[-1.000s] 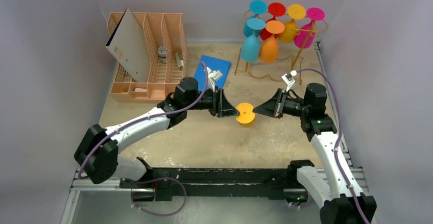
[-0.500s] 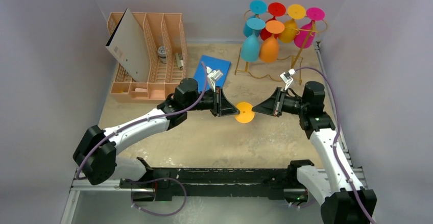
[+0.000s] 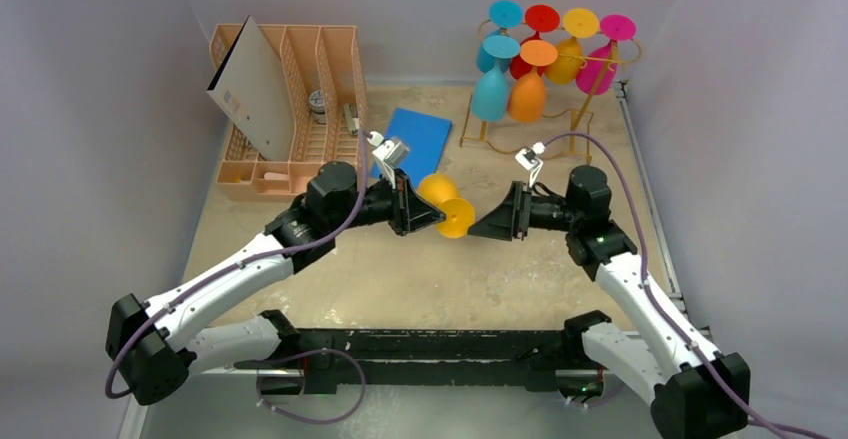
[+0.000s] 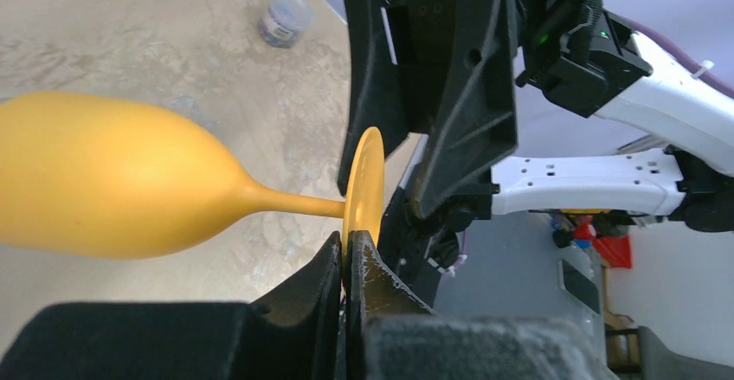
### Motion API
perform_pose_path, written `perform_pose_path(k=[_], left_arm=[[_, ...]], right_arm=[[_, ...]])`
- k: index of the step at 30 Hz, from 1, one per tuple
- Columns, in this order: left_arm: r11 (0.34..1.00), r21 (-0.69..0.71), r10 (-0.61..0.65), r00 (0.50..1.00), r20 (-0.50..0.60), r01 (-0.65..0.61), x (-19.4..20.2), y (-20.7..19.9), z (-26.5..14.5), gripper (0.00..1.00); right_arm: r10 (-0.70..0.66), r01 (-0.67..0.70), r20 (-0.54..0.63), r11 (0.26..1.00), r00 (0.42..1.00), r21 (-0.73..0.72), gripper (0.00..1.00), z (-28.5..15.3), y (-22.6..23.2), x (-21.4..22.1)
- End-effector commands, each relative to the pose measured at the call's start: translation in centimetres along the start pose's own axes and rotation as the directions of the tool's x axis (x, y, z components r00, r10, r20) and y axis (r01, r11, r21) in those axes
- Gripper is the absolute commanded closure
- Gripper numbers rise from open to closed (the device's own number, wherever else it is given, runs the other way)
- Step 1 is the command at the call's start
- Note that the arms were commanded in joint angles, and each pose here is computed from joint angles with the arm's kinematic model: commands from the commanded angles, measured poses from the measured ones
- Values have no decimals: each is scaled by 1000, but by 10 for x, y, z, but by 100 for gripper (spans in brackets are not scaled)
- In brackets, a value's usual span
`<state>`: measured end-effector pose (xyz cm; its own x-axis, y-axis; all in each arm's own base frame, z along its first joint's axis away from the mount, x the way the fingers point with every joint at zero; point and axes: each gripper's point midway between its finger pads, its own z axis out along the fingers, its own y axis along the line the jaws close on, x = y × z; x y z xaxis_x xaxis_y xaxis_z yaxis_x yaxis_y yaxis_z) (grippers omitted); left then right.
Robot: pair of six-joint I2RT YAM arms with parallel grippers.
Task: Take the wine glass off the wine glass rack
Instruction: Place the wine glass at the center of the board.
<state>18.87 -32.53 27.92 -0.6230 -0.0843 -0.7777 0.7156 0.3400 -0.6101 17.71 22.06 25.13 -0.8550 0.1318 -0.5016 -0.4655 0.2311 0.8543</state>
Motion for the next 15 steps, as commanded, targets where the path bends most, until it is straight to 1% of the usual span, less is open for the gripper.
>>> perform_pose_path(k=[1, 5, 8, 11, 15], left_arm=[[994, -87, 67, 998, 4, -66, 3, 13, -13, 100], [994, -87, 75, 997, 13, -73, 2, 12, -16, 100], [995, -74, 70, 997, 13, -69, 2, 9, -16, 100], [996, -65, 66, 998, 15, -64, 2, 7, -17, 100], [995, -77, 64, 998, 24, -62, 2, 7, -21, 100]], right_arm=[[-118, 118, -3, 991, 993, -70, 48, 15, 15, 1], [-163, 160, -15, 981, 987, -105, 53, 29, 22, 5], [-151, 150, -8, 985, 988, -81, 58, 38, 14, 3], [-138, 137, -8, 988, 990, -65, 59, 44, 6, 1], [-151, 149, -15, 984, 988, -99, 68, 50, 7, 2]])
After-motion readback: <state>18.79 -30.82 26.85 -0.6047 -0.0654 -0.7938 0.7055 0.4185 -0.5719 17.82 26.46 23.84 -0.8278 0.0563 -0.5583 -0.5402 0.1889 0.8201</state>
